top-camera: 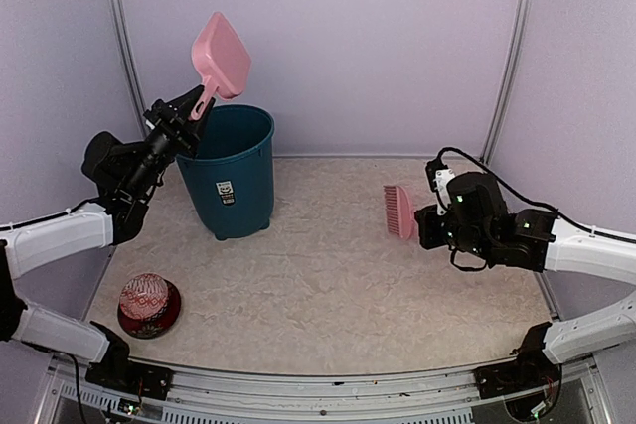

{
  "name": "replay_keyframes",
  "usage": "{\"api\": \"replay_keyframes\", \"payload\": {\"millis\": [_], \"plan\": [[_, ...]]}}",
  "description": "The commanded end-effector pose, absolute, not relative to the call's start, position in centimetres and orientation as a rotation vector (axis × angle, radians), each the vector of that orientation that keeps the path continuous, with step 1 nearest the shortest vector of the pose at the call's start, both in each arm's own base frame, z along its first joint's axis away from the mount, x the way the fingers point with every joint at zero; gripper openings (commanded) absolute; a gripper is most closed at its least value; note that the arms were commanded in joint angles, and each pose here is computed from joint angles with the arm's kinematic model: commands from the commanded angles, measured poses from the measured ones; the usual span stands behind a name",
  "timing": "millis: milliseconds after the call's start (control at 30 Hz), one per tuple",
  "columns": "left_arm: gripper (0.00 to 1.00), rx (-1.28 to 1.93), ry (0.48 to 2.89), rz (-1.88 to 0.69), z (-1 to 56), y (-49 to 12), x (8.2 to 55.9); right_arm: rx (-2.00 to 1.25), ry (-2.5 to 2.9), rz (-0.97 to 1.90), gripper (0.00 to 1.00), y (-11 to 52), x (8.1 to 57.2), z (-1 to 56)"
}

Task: Sweep away the paper scraps from the table

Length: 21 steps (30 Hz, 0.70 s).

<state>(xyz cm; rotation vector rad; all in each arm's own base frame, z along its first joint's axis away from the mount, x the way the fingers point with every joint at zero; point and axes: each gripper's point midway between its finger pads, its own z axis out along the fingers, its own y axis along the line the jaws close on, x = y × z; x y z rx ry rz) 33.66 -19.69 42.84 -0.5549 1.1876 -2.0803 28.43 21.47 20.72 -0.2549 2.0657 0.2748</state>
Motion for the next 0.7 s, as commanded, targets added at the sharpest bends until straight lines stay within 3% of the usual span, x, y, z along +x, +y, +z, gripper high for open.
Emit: {"api": "replay_keyframes", "payload": {"millis": [0,333,667], "plan": [[0.0,-0.449,1.17,-2.0,44.7,-18.9,31.5,-0.203,2.001,0.341,0.0,21.1,28.3,23.0],[0.0,-0.277,1.402,-1.694,44.6,-20.2,28.2,-0.181,1.978,0.346,0.0,20.3,27.9,23.6],[0.0,-0.116,1.622,-1.394,40.5,-22.6,25.2,-0.168,1.926,0.31,0.0,19.4,28.1,25.3]]}}
